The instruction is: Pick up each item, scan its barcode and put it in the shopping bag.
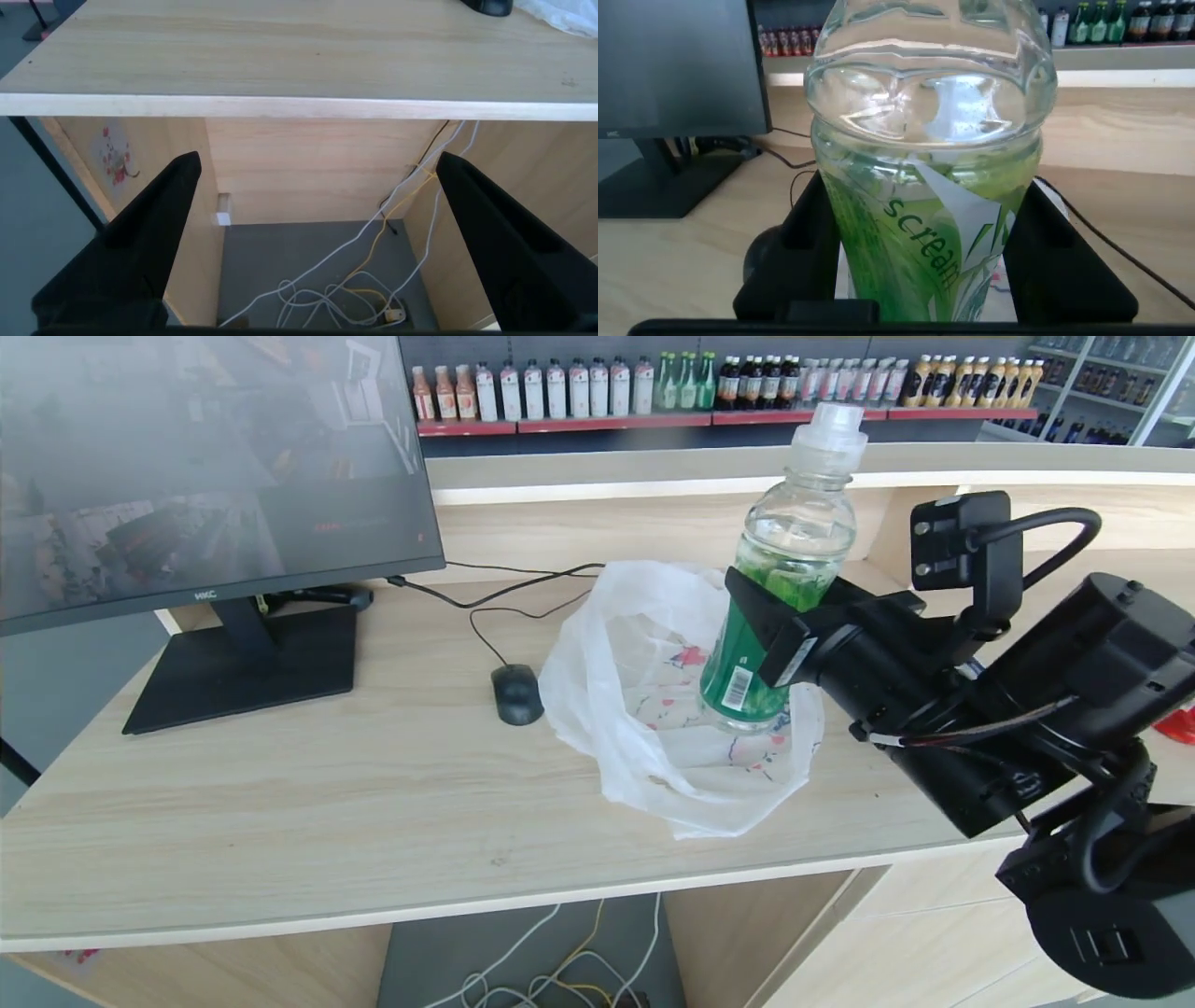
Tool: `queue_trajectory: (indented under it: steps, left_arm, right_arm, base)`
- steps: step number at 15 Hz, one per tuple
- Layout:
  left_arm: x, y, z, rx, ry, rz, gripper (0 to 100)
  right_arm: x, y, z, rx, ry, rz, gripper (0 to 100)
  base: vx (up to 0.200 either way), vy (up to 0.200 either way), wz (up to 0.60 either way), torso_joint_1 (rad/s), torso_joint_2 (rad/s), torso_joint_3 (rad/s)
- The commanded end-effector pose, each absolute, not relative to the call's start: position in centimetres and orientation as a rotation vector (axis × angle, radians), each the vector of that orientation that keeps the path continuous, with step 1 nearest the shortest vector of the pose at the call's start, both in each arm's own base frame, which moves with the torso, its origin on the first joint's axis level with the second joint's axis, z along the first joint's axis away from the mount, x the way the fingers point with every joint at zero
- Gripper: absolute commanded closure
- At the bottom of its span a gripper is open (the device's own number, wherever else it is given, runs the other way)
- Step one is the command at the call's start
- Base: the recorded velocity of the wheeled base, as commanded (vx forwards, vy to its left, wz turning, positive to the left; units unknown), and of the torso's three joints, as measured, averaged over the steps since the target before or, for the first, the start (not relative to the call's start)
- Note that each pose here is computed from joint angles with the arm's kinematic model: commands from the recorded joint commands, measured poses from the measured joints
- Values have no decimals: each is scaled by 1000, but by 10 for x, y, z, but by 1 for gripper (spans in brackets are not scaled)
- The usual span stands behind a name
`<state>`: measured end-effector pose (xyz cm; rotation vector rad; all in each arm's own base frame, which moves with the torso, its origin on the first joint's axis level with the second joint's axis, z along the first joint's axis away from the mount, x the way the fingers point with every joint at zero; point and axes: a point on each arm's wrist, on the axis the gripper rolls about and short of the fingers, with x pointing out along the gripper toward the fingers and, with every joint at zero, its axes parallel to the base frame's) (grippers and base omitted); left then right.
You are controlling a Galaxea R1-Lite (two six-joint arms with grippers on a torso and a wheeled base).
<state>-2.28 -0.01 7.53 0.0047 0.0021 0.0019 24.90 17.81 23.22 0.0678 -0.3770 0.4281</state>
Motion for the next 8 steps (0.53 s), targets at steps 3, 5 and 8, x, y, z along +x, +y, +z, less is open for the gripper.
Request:
queue_trajectory:
  steps: [3,5,8]
  left_arm:
    - [-23,0,75,5,2,3,0]
    - [-23,0,75,5,2,3,0]
    - [-23,0,75,5,2,3,0]
  right_arm:
    - [278,198,236,50,-345,428,100]
    - [292,208,232,40,-323,429,100]
    - [304,215,222,27,-307,426,100]
  base:
    - [0,0,0,0,0,0]
    - [0,0,0,0,0,0]
    - [0,0,0,0,0,0]
